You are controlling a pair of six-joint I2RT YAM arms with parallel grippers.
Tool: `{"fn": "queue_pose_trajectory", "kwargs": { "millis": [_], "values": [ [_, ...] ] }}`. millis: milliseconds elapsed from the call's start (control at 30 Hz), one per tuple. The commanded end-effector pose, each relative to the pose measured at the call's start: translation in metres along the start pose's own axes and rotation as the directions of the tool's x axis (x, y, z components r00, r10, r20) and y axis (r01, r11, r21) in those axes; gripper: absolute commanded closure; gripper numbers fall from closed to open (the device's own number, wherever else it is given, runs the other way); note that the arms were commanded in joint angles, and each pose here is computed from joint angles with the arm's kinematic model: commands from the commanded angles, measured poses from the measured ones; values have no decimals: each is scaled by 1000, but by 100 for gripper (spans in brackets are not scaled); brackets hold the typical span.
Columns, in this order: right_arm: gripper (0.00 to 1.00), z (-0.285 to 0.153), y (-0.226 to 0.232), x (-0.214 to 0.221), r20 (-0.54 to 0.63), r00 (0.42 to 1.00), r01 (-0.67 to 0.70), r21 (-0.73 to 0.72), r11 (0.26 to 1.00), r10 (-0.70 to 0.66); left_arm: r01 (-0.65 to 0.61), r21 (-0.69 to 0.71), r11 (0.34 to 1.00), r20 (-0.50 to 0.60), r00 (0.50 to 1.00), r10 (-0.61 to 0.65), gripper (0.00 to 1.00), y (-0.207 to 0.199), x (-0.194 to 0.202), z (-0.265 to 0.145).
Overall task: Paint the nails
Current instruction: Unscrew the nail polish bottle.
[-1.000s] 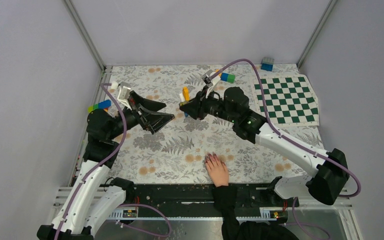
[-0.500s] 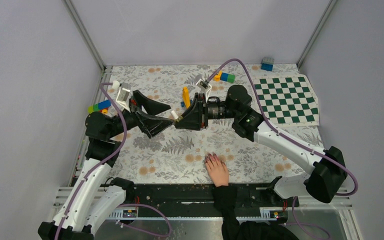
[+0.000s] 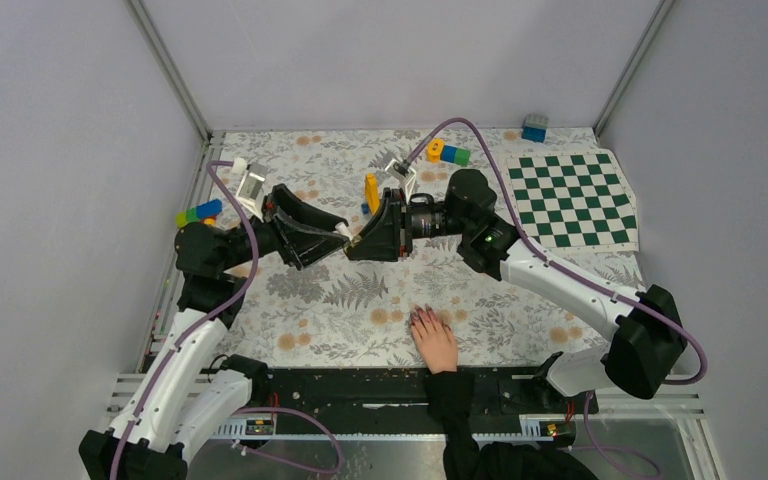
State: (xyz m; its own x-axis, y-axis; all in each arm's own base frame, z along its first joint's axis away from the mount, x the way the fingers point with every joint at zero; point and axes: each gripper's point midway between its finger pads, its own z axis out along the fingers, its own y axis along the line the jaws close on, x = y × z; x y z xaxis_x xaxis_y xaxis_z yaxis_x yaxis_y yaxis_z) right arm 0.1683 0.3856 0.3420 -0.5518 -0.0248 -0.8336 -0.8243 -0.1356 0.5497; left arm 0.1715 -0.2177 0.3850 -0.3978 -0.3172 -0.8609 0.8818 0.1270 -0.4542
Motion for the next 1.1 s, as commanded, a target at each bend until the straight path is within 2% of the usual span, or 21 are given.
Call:
{"fn": "queue_pose_trajectory", "kwargs": {
  "millis": [0,67,133,300,633,900,1067],
  "values": [
    [100,1,18,-26,45,996,74,-65,995,-71,-38,47,998,6,999,38,53,-9,-5,0],
    [100,2,17,-26,44,997,72,-65,995,-70,-38,47,998,5,999,38,56,-9,-5,0],
    [100,3,16,-25,42,997,69,-65,995,-66,-38,47,998,5,999,37,64,-9,-5,0],
    [100,3,9,-25,52,996,73,-40,997,-70,-34,47,998,2,999,33,100,-8,-4,1],
    [100,-5,-33,-28,104,986,106,225,969,-132,-14,11,1000,10,1000,14,100,0,-3,2],
    [100,-16,-62,-30,108,976,123,453,883,-191,13,-52,999,4,1000,-12,100,15,-1,3],
    [100,-20,-74,-30,72,968,152,592,792,-240,26,-87,996,6,1000,-25,100,22,0,3]
  ]
}}
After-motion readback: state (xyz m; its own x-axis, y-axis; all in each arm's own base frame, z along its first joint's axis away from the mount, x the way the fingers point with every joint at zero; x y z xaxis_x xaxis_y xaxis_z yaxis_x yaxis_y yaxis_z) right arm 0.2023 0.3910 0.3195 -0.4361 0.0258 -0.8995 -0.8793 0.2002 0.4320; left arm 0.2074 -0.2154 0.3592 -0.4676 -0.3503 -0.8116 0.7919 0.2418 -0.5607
